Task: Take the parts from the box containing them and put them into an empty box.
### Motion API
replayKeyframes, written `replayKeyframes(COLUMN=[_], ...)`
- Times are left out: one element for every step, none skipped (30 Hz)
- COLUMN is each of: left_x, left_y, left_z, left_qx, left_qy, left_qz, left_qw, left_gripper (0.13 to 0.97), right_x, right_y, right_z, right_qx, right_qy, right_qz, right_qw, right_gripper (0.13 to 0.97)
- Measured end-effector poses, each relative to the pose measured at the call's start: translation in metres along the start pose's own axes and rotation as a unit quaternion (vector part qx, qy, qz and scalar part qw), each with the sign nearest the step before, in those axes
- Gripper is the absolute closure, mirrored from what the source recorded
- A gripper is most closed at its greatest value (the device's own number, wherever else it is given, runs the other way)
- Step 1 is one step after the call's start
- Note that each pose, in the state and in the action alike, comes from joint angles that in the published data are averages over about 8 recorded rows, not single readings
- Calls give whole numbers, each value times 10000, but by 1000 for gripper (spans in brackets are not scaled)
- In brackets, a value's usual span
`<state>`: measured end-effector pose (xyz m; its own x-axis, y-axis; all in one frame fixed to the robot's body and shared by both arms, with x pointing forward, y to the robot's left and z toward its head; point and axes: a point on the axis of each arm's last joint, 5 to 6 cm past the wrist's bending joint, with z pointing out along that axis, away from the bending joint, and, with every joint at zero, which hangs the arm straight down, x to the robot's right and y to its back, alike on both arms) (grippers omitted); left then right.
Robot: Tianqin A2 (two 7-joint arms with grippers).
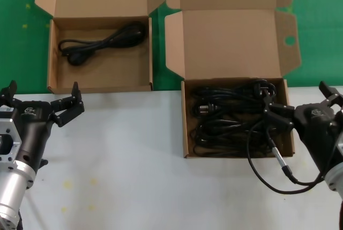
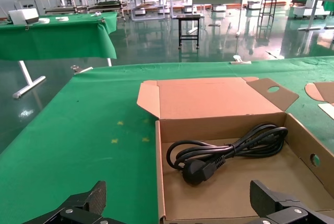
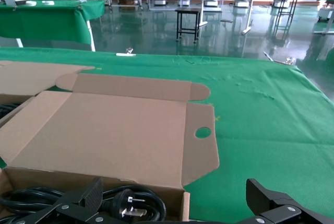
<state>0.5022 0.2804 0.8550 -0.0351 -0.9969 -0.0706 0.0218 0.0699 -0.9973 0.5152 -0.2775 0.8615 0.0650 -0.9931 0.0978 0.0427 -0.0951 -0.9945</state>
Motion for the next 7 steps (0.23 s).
replayKeyframes(left_x=[0, 0, 0, 0, 0, 0, 0], left_y=[0, 0, 0, 0, 0, 0, 0], left_z=[0, 0, 0, 0, 0, 0, 0], left_qx=[0, 0, 0, 0, 0, 0, 0], left_qy=[0, 0, 0, 0, 0, 0, 0], left_qz=[0, 0, 0, 0, 0, 0, 0], left_qw=[10000, 10000, 10000, 10000, 10000, 10000, 10000], left_gripper=[132, 132, 132, 132, 132, 132, 132], right_x=[0, 0, 0, 0, 0, 0, 0], right_y=[0, 0, 0, 0, 0, 0, 0], right_z=[0, 0, 0, 0, 0, 0, 0], right_qx=[0, 0, 0, 0, 0, 0, 0], right_qy=[0, 0, 0, 0, 0, 0, 0], right_qz=[0, 0, 0, 0, 0, 0, 0], right_qw=[10000, 10000, 10000, 10000, 10000, 10000, 10000], right_gripper=[130, 130, 130, 130, 130, 130, 130])
